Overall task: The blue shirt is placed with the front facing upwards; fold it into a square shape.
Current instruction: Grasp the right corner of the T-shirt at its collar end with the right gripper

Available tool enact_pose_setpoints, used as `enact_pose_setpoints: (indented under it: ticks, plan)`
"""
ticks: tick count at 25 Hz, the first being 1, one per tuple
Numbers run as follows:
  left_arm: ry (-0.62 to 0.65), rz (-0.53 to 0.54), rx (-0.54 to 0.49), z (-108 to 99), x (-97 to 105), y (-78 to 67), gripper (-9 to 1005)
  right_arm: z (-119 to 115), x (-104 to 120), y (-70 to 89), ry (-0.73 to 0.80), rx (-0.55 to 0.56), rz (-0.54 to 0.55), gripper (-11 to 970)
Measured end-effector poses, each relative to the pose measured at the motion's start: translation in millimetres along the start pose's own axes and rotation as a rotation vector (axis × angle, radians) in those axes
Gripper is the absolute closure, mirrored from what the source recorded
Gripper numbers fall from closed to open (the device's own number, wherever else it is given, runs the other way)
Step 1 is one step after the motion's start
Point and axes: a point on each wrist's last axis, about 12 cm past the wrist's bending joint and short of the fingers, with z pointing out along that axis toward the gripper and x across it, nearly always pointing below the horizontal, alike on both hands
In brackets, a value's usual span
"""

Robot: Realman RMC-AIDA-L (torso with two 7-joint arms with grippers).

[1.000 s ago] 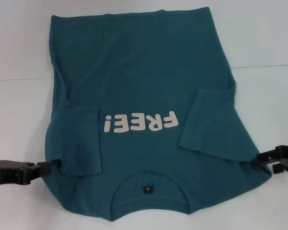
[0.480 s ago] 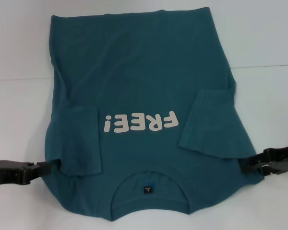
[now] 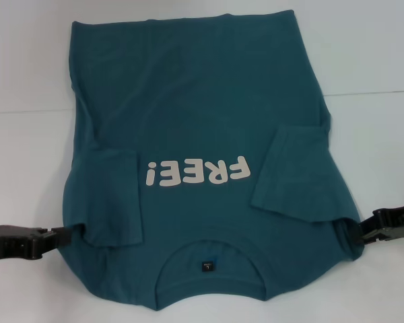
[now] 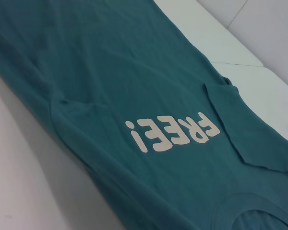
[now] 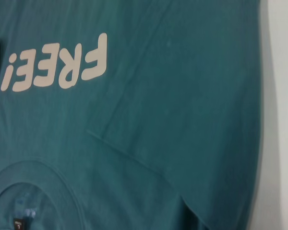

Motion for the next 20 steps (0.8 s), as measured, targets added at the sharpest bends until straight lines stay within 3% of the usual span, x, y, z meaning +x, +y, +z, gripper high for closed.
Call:
enact_pose_setpoints:
  ticks: [2, 11, 16, 20]
  plan:
    - [0.0, 0.0, 0.001, 0.0, -0.1, -0.1, 961, 0.0, 0.4, -0.4, 0.002, 0.002, -0.003, 648]
    - [0.001, -0.001, 0.008, -0.8, -0.2, -0.6, 961, -6.5, 1.0, -5.6, -0.009, 0.039, -0.016, 878]
    - [0.0, -0.001, 0.008, -1.1, -0.3, -0.5, 961, -15.2, -1.2, -8.2, -0.037, 0.045, 0.009, 960]
    - [0.001, -0.002, 0.011, -1.1, -0.2, -0.8, 961, -32.8, -1.6, -15.4, -0.081, 0.045, 0.041, 953]
